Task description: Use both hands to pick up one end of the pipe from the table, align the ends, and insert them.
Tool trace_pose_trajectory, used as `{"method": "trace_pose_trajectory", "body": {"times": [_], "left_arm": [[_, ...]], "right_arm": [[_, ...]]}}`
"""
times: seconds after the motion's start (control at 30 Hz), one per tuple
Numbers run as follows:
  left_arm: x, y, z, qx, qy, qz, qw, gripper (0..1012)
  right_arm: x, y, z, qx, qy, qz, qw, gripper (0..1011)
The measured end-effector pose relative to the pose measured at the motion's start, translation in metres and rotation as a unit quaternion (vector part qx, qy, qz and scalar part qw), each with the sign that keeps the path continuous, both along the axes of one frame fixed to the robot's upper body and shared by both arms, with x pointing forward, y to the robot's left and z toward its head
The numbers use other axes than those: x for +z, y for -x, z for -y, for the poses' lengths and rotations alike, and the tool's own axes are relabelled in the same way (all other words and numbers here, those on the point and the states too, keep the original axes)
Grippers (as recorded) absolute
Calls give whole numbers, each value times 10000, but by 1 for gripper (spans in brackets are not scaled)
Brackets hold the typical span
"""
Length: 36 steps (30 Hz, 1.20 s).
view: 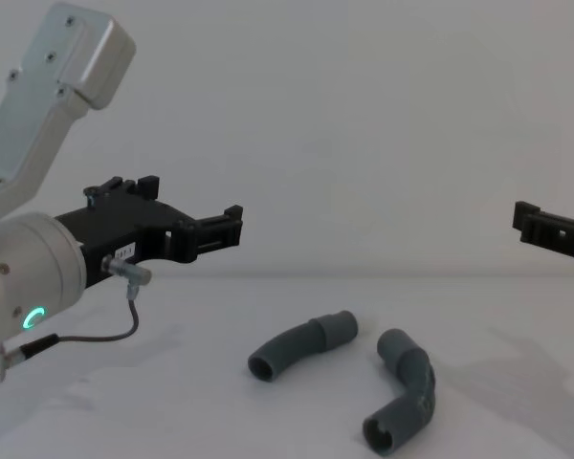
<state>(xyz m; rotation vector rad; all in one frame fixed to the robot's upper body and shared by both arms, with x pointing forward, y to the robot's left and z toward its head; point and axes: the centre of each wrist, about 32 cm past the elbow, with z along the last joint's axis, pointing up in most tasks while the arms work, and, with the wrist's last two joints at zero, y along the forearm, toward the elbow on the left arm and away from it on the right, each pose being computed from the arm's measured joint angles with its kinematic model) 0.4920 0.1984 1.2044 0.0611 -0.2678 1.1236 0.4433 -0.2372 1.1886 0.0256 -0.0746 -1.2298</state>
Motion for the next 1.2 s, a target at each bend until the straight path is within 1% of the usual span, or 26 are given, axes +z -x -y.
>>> {"method": "trace_pose_trajectory", "body": {"times": [1.2], "left_arm": [[0,0,0,0,0,-1,10000,1000]], "right_arm": [[2,0,-1,2,0,3,10000,1004]]}}
